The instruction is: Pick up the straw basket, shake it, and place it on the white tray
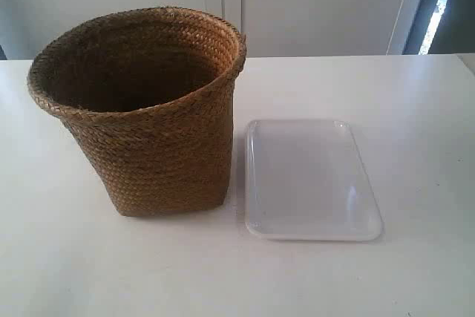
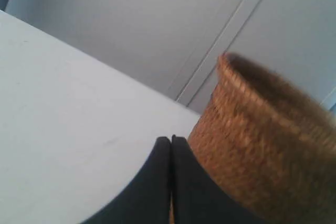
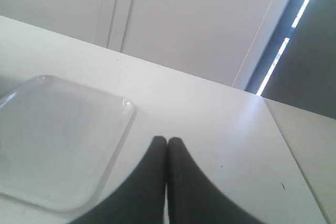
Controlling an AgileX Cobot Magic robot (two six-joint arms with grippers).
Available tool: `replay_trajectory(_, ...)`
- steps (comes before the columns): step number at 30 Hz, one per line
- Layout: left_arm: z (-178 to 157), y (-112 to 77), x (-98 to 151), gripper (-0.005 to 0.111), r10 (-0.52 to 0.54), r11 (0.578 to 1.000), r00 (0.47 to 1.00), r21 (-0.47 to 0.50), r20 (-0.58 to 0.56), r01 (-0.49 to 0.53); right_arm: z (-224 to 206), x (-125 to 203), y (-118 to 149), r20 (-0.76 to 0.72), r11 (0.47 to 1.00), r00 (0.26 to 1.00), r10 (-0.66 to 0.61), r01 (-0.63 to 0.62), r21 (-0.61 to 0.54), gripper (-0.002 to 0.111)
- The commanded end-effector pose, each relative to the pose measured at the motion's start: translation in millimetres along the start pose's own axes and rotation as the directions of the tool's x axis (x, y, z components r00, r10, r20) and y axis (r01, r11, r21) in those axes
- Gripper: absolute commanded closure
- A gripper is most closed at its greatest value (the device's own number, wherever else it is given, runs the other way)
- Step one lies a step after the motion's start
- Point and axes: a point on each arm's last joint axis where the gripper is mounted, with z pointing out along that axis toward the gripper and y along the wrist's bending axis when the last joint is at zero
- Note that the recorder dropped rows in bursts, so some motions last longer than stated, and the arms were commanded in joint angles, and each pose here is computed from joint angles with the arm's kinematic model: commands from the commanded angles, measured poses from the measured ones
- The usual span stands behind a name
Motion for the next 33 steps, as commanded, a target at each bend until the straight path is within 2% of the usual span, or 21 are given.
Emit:
replay_trajectory(1, -1.8, -5.9, -15.0, 0.106, -0.150, 0.986, 0.975, 0.095, 0.162, 0.136, -0.2, 0.7, -0.1, 0.007, 1.000, 1.000, 0.004, -0.004, 0.007, 0.108)
replay_trajectory(3, -3.7, -8.2, -22.7, 0.106, -0.193, 0.977, 0.952, 0.141, 0.237, 0.163, -0.2, 0.7, -0.1, 0.007, 1.000, 1.000, 0.004, -0.004, 0.007, 0.108)
replay_trajectory(4, -5.1, -9.4, -26.9, 0.106, -0.247, 0.963, 0.930, 0.177, 0.271, 0.204, -0.2, 0.7, -0.1, 0.007, 1.000, 1.000, 0.004, -0.004, 0.007, 0.108)
replay_trajectory(6, -7.7, -11.5, -33.3, 0.106, -0.382, 0.915, 0.874, 0.259, 0.302, 0.311, -0.2, 0.7, -0.1, 0.007, 1.000, 1.000, 0.004, -0.004, 0.007, 0.108)
replay_trajectory(7, -9.5, -12.8, -36.9, 0.106, -0.408, 0.901, 0.852, 0.294, 0.327, 0.318, -0.2, 0.7, -0.1, 0.007, 1.000, 1.000, 0.004, -0.004, 0.007, 0.108)
replay_trajectory(11, -14.3, -14.6, -45.5, 0.106, -0.389, 0.906, 0.821, 0.334, 0.418, 0.259, -0.2, 0.7, -0.1, 0.007, 1.000, 1.000, 0.004, -0.004, 0.007, 0.108)
replay_trajectory(15, -17.1, -12.6, -50.5, 0.106, -0.441, 0.886, 0.772, 0.359, 0.457, 0.293, -0.2, 0.7, -0.1, 0.007, 1.000, 1.000, 0.004, -0.004, 0.007, 0.108)
replay_trajectory(17, -17.3, -12.7, -50.7, 0.106, -0.450, 0.881, 0.768, 0.366, 0.455, 0.299, -0.2, 0.7, -0.1, 0.007, 1.000, 1.000, 0.004, -0.004, 0.007, 0.108)
replay_trajectory(19, -17.5, -13.9, -50.6, 0.106, -0.530, 0.833, 0.741, 0.417, 0.413, 0.364, -0.2, 0.7, -0.1, 0.007, 1.000, 1.000, 0.004, -0.004, 0.007, 0.108)
replay_trajectory(20, -17.3, -15.3, -50.0, 0.106, -0.590, 0.789, 0.719, 0.454, 0.368, 0.415, -0.2, 0.7, -0.1, 0.007, 1.000, 1.000, 0.004, -0.004, 0.007, 0.108)
replay_trajectory(21, -17.1, -16.5, -49.2, 0.106, -0.609, 0.770, 0.715, 0.469, 0.342, 0.432, -0.2, 0.7, -0.1, 0.007, 1.000, 1.000, 0.004, -0.004, 0.007, 0.108)
replay_trajectory(23, -17.0, -20.4, -47.5, 0.106, -0.609, 0.759, 0.732, 0.491, 0.306, 0.426, -0.2, 0.7, -0.1, 0.007, 1.000, 1.000, 0.004, -0.004, 0.007, 0.108)
replay_trajectory(25, -17.3, -23.5, -46.5, 0.106, -0.575, 0.774, 0.761, 0.500, 0.301, 0.387, -0.2, 0.7, -0.1, 0.007, 1.000, 1.000, 0.004, -0.004, 0.007, 0.108)
replay_trajectory(26, -16.5, -25.4, -44.4, 0.106, -0.500, 0.818, 0.807, 0.478, 0.315, 0.321, -0.2, 0.7, -0.1, 0.007, 1.000, 1.000, 0.004, -0.004, 0.007, 0.108)
replay_trajectory(27, -15.6, -25.1, -42.9, 0.106, -0.470, 0.837, 0.824, 0.458, 0.317, 0.301, -0.2, 0.7, -0.1, 0.007, 1.000, 1.000, 0.004, -0.004, 0.007, 0.108)
replay_trajectory(29, -10.3, -21.8, -34.5, 0.106, -0.362, 0.899, 0.887, 0.358, 0.287, 0.252, -0.2, 0.7, -0.1, 0.007, 1.000, 1.000, 0.004, -0.004, 0.007, 0.108)
replay_trajectory(30, -5.4, -16.8, -24.2, 0.106, -0.251, 0.949, 0.942, 0.249, 0.224, 0.194, -0.2, 0.7, -0.1, 0.007, 1.000, 1.000, 0.004, -0.004, 0.007, 0.108)
replay_trajectory(31, -3.5, -13.4, -19.3, 0.106, -0.244, 0.958, 0.953, 0.200, 0.180, 0.207, -0.2, 0.7, -0.1, 0.007, 1.000, 1.000, 0.004, -0.004, 0.007, 0.108)
replay_trajectory(32, -1.6, -8.3, -12.6, 0.106, -0.353, 0.930, 0.930, 0.143, 0.105, 0.337, -0.2, 0.7, -0.1, 0.007, 1.000, 1.000, 0.004, -0.004, 0.007, 0.108)
replay_trajectory(33, -1.2, -6.9, -10.7, 0.106, -0.441, 0.894, 0.894, 0.129, 0.078, 0.429, -0.2, 0.7, -0.1, 0.007, 1.000, 1.000, 0.004, -0.004, 0.007, 0.108)
